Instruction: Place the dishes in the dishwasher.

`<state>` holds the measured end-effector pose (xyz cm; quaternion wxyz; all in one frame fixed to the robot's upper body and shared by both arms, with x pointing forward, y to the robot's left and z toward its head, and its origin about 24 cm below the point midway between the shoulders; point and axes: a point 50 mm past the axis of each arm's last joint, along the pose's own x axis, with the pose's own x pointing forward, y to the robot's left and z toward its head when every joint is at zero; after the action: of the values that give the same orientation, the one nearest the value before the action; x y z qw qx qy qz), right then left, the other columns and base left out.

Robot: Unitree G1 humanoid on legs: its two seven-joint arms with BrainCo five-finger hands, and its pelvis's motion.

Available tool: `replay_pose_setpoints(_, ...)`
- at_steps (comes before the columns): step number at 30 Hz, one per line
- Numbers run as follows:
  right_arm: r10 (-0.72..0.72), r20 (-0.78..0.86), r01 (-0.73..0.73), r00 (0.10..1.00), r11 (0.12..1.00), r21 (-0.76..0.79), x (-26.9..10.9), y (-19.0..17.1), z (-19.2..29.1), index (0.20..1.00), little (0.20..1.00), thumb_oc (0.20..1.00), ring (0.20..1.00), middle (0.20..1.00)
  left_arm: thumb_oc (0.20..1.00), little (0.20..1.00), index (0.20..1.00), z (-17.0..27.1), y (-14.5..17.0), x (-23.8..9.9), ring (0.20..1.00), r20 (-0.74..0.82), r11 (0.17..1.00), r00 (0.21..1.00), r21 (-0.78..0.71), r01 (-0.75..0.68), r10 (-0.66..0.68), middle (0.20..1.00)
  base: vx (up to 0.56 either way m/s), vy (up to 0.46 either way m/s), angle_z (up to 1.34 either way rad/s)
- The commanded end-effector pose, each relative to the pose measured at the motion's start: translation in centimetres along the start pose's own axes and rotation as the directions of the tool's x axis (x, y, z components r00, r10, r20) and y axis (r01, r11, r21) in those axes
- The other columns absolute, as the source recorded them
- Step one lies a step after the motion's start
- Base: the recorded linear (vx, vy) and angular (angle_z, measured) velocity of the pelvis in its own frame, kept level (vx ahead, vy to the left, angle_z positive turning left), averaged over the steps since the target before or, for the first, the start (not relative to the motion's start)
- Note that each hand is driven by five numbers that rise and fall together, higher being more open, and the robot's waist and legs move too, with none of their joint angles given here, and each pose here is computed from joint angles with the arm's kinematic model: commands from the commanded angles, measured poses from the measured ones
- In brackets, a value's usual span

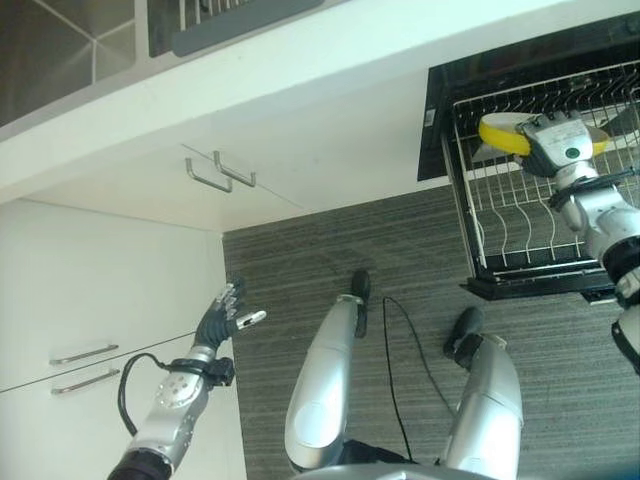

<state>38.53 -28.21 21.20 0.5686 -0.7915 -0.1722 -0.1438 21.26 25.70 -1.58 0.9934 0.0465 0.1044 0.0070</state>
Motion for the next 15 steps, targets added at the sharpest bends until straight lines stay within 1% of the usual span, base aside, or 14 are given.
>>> replay_pose_setpoints(1, 0.243, -0.102, -0.235, 0.965, 0.968, 0.085, -1.1, 2.3, -1.0, 1.000, 1.000, 1.000, 1.000, 1.000, 1.000, 1.000, 1.000, 0.8, 2.0, -0.5, 1.000, 0.015, 0.999, 0.999, 0.026, -0.038, 0.037, 1.000, 0.00, 0.000, 0.00)
replay_pose_setpoints(9, 0.347, -0.126, -0.329, 0.929, 0.933, 0.143, -1.9, 3.5, -1.1, 1.000, 1.000, 1.000, 1.000, 1.000, 1.000, 1.000, 1.000, 1.4, 1.8, -0.3, 1.000, 0.016, 0.999, 0.999, 0.038, -0.028, 0.027, 1.000, 0.00, 0.000, 0.00)
replay_pose_setpoints(15, 0.356, -0.125, -0.334, 0.926, 0.928, 0.167, -2.1, 3.7, -1.1, 1.000, 1.000, 1.000, 1.000, 1.000, 1.000, 1.000, 1.000, 1.5, 1.7, -0.2, 1.000, 0.015, 0.999, 1.000, 0.046, -0.025, 0.024, 1.000, 0.00, 0.000, 0.00)
